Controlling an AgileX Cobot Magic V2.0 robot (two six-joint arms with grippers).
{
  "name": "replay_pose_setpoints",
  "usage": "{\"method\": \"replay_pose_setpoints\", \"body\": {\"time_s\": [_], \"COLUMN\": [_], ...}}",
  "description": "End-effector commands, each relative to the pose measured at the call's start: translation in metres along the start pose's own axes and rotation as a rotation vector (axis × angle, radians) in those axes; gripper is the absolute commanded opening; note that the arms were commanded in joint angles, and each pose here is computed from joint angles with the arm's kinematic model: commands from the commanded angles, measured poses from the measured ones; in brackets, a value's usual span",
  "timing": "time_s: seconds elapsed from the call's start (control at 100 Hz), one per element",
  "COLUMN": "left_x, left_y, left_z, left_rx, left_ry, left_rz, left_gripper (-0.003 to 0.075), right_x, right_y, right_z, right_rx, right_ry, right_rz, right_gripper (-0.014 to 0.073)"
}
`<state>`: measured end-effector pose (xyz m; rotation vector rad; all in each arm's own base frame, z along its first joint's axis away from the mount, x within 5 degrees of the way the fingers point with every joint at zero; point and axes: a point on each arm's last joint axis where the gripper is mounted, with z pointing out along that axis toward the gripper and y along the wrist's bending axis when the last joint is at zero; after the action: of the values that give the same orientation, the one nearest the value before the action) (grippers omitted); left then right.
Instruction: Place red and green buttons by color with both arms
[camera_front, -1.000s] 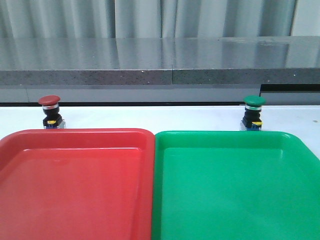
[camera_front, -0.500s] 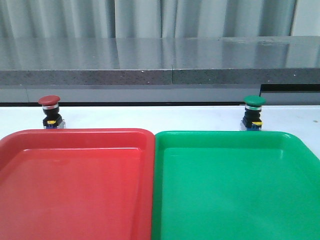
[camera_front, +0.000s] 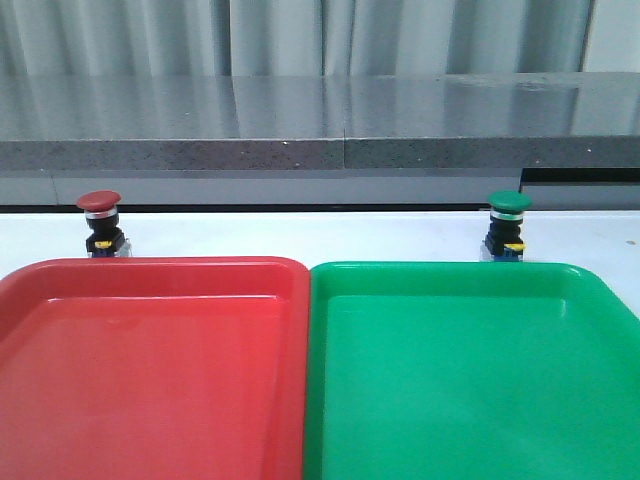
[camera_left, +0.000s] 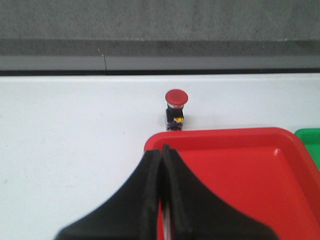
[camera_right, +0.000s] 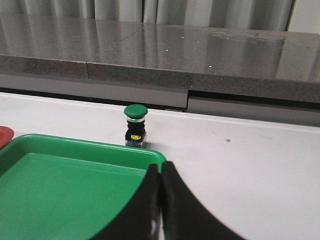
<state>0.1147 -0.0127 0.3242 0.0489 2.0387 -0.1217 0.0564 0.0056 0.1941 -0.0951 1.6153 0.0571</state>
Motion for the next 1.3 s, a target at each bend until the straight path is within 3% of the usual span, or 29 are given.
{"method": "replay_pose_setpoints", "body": {"time_s": [0.0, 0.26, 0.33, 0.43, 0.6, 0.67, 1.04, 1.29], "left_x": [-0.021, -0.022, -0.021, -0.020, -0.020, -0.020, -0.035, -0.071], "left_y": [-0.003, -0.002, -0.002, -0.002, -0.002, -0.002, -0.004, -0.008], "left_z": [0.007, 0.036, 0.038, 0.040, 0.040, 0.040, 0.043, 0.085], "left_rx": [0.016, 0.012, 0.012, 0.012, 0.012, 0.012, 0.019, 0.036], "left_ry": [-0.004, 0.118, 0.131, 0.151, 0.153, 0.153, 0.100, 0.148], "left_rz": [-0.027, -0.037, -0.039, -0.039, -0.039, -0.039, -0.043, -0.068], "left_gripper": [-0.0019, -0.0016, 0.0021, 0.0179, 0.0624, 0.0702, 0.0638, 0.0638], "right_x": [-0.013, -0.013, -0.013, -0.013, -0.013, -0.013, -0.013, -0.013], "right_y": [-0.001, -0.001, -0.001, -0.001, -0.001, -0.001, -0.001, -0.001], "right_z": [-0.003, -0.003, -0.003, -0.003, -0.003, -0.003, -0.003, -0.003], "right_rx": [0.012, 0.012, 0.012, 0.012, 0.012, 0.012, 0.012, 0.012], "right_ry": [-0.116, -0.116, -0.116, -0.116, -0.116, -0.116, -0.116, -0.116], "right_rz": [-0.007, -0.007, -0.007, -0.007, -0.007, -0.007, -0.007, -0.007], "right_gripper": [-0.0067, -0.0067, -0.0067, -0.0067, -0.0067, -0.0067, -0.0067, -0.0067]}}
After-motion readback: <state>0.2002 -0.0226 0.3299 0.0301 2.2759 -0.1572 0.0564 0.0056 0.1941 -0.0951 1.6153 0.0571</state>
